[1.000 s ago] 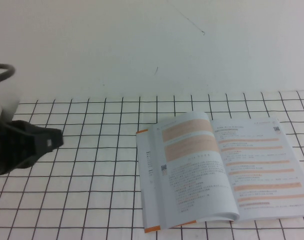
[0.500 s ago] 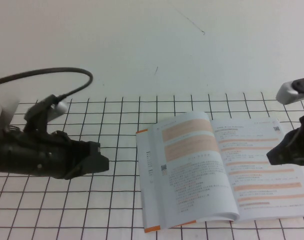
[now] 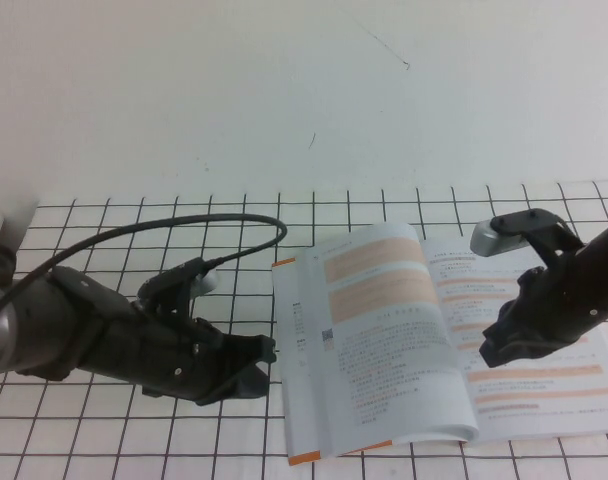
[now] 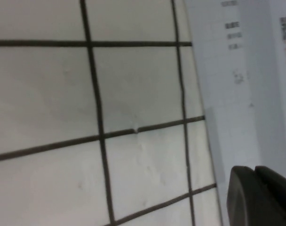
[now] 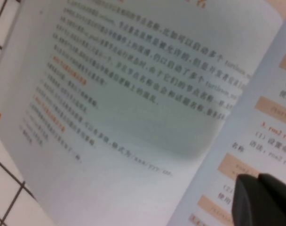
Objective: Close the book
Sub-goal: 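Close the open booklet and leave it lying on the table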
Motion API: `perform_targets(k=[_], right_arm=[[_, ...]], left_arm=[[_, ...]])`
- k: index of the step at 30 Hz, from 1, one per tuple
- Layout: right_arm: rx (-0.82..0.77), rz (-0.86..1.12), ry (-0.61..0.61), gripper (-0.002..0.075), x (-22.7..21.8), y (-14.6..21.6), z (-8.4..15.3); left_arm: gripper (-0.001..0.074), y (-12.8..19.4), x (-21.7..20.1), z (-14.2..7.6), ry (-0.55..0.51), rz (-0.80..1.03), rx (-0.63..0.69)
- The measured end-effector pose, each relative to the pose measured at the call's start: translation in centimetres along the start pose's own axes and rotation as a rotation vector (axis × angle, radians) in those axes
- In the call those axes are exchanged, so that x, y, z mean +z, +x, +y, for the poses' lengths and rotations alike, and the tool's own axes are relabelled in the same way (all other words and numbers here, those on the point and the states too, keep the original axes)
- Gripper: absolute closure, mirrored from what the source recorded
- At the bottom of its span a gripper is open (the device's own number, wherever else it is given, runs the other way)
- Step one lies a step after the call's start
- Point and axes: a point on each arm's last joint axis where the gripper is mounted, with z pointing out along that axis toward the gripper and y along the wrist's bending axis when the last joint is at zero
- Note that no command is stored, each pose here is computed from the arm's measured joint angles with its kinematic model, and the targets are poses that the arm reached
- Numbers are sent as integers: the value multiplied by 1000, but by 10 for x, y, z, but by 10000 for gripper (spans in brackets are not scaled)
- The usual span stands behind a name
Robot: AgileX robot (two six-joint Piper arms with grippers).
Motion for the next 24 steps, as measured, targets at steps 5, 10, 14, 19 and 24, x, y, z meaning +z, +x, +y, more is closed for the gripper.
perform_targets(k=[5, 10, 14, 19, 24], right_arm=[[17, 32, 0, 729, 15, 2, -7], [28, 63, -2, 729, 28, 4, -13], [31, 69, 0, 729, 31, 5, -14], [29, 67, 4, 729, 31, 5, -15], [28, 66, 6, 729, 31, 5, -15]], left_arm=[[738, -1, 13, 9, -18, 8, -37], [738, -2, 19, 11, -6, 1, -44], [738, -5, 19, 10, 2, -22, -51], [738, -14, 20, 7, 8, -51, -39], [738, -31, 25, 0, 27, -63, -15]])
